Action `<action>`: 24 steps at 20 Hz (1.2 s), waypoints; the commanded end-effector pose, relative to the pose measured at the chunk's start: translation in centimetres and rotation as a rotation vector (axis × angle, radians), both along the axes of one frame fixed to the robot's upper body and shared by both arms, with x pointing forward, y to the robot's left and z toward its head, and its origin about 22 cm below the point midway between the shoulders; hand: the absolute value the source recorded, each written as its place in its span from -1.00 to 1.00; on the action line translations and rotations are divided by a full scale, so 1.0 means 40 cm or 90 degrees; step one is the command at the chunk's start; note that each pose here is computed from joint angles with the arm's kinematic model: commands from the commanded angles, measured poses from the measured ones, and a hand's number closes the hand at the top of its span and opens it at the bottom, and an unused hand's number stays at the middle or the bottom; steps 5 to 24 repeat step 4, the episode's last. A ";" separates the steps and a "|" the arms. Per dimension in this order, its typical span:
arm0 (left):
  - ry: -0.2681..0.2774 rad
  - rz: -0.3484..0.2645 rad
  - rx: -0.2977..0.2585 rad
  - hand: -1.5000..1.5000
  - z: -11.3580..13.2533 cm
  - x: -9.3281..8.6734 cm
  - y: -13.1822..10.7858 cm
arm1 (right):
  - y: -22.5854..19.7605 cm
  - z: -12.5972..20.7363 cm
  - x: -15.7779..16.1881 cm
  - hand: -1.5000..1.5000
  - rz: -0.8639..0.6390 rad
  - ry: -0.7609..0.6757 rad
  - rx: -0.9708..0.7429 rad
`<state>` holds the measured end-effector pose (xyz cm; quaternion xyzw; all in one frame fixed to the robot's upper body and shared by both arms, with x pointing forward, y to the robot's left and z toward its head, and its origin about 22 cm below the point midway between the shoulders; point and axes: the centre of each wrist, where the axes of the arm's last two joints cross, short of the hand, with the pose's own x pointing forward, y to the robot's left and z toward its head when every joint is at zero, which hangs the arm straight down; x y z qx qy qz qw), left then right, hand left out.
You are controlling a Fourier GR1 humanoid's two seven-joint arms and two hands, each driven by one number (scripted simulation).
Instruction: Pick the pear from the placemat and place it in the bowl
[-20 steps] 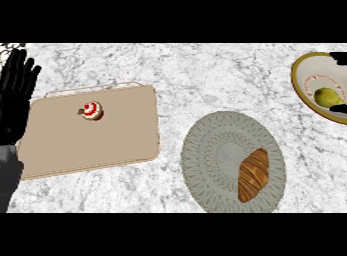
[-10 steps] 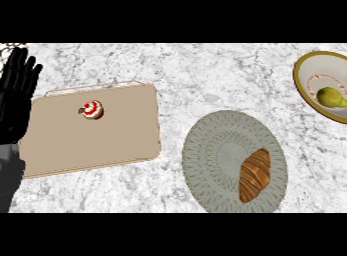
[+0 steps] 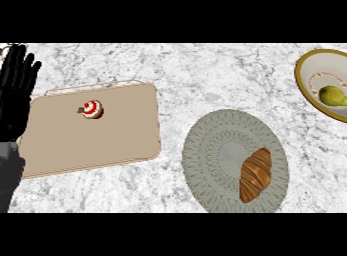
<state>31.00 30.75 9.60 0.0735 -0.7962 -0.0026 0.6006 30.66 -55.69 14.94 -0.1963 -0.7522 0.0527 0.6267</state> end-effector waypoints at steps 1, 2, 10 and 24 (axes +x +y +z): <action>-0.003 -0.006 -0.003 0.00 0.001 -0.002 0.003 | -0.039 0.021 -0.043 -1.00 0.007 -0.027 0.021; 0.000 -0.005 -0.001 0.00 0.001 0.003 0.004 | -0.046 0.021 -0.052 -1.00 0.009 -0.022 0.024; -0.002 -0.002 -0.008 0.00 -0.004 -0.003 0.012 | -0.048 0.002 -0.061 -1.00 0.002 -0.014 0.025; -0.002 -0.002 -0.008 0.00 -0.004 -0.003 0.012 | -0.048 0.002 -0.061 -1.00 0.002 -0.014 0.025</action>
